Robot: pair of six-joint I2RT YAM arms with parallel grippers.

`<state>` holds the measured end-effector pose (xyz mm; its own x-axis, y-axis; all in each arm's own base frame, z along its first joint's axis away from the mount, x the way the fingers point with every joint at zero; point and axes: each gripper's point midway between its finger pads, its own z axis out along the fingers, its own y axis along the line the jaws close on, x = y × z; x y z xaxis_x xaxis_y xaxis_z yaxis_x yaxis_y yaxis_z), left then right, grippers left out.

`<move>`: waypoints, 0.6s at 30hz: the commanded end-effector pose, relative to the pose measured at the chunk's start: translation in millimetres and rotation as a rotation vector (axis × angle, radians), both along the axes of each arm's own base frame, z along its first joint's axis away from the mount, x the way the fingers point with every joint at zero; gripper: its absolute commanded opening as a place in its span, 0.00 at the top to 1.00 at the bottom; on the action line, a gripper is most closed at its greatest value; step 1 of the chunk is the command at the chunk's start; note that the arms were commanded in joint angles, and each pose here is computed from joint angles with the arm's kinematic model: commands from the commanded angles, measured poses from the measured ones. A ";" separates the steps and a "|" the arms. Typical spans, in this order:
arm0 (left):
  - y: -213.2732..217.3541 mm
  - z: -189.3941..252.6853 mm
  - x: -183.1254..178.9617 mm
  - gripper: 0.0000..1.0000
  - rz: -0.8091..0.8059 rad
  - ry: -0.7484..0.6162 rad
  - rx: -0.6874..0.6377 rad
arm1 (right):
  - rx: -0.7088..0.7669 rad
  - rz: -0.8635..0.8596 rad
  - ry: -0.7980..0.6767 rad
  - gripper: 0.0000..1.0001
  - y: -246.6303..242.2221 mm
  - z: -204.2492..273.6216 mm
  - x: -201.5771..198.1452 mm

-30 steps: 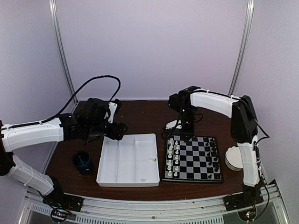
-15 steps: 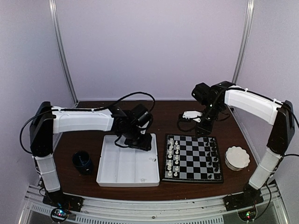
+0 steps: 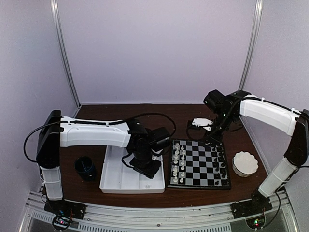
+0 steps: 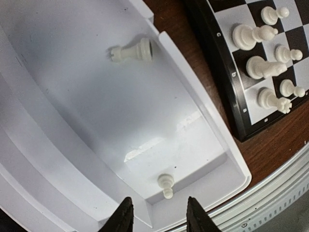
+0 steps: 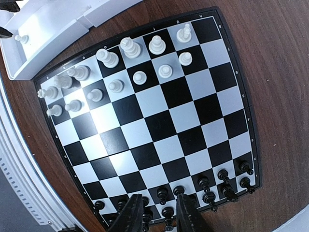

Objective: Set up the chess pieces on the board
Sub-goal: Pick up the pawn from the storage box.

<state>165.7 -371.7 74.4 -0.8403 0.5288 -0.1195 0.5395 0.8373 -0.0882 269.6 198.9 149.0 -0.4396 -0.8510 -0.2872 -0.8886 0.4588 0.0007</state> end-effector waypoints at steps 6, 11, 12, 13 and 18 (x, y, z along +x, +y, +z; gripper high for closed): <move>14.7 -18.1 -12.5 0.60 0.013 0.025 0.103 | 0.044 -0.023 -0.023 0.74 4.0 5.4 3.4; 14.0 -31.3 -16.9 0.63 0.008 0.042 0.110 | 0.042 -0.026 -0.022 0.74 3.4 5.1 2.9; 12.6 -33.3 -19.1 0.64 0.008 0.056 0.102 | 0.042 -0.027 -0.022 0.74 3.2 5.0 3.0; 10.7 -34.5 -21.9 0.66 0.007 0.072 0.092 | 0.041 -0.027 -0.022 0.74 3.3 5.0 2.8; 7.1 -40.7 -24.4 0.72 0.005 0.094 0.083 | 0.041 -0.029 -0.021 0.74 4.0 5.0 4.4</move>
<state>145.6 -356.8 40.1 -0.8465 0.5323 -0.0058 0.5322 0.8460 -0.0337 272.8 202.9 148.8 -0.4506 -0.8376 -0.3089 -0.8813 0.4725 0.0046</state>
